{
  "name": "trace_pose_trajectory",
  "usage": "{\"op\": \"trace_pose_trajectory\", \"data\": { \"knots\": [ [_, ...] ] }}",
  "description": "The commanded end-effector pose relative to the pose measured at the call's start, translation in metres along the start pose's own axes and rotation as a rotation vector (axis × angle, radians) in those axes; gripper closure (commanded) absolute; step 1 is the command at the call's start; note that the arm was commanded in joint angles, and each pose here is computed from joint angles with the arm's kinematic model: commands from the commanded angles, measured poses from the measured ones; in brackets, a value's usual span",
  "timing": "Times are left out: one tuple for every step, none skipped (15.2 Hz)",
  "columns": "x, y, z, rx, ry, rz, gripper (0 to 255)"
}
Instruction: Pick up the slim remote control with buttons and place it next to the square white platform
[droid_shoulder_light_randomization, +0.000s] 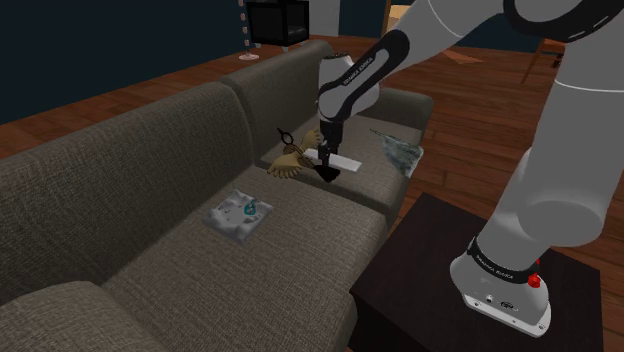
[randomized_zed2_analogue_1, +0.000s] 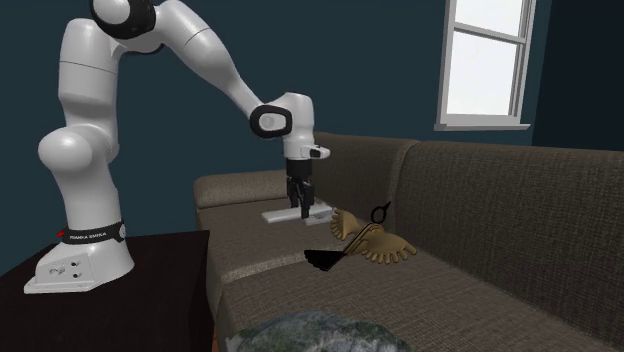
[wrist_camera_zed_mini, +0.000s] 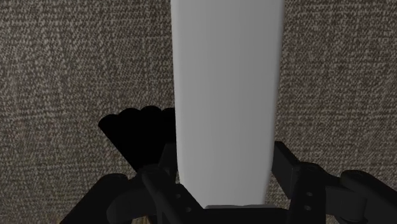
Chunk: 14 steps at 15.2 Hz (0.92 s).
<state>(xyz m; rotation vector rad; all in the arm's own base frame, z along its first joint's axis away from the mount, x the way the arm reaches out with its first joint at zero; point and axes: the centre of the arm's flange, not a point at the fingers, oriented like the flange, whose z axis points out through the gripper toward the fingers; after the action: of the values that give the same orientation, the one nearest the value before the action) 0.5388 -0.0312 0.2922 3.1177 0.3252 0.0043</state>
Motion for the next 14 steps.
{"op": "trace_pose_trajectory", "data": {
  "knots": [
    [0.001, -0.026, 0.002, 0.0, 0.001, 0.002, 255],
    [0.002, -0.039, 0.001, 0.0, 0.001, 0.002, 255],
    [0.004, -0.052, 0.001, 0.0, 0.001, 0.002, 255],
    [0.005, -0.065, 0.001, 0.0, 0.001, 0.002, 255],
    [0.007, -0.078, 0.001, 0.0, 0.001, 0.002, 255],
    [0.008, -0.091, 0.001, 0.0, 0.001, 0.002, 255],
    [0.009, -0.105, 0.001, 0.0, 0.001, 0.002, 255],
    [0.011, -0.118, 0.001, 0.0, 0.001, 0.002, 255],
    [0.012, -0.131, 0.001, 0.0, 0.001, 0.002, 255],
    [0.014, -0.144, 0.0, 0.0, 0.001, 0.002, 255],
    [0.015, -0.157, 0.0, 0.0, 0.001, 0.002, 255],
    [0.016, -0.17, 0.0, 0.0, 0.001, 0.002, 255],
    [0.018, -0.183, 0.0, 0.0, 0.001, 0.002, 255],
    [0.019, -0.196, 0.0, 0.0, 0.001, 0.002, 255]
  ]
}}
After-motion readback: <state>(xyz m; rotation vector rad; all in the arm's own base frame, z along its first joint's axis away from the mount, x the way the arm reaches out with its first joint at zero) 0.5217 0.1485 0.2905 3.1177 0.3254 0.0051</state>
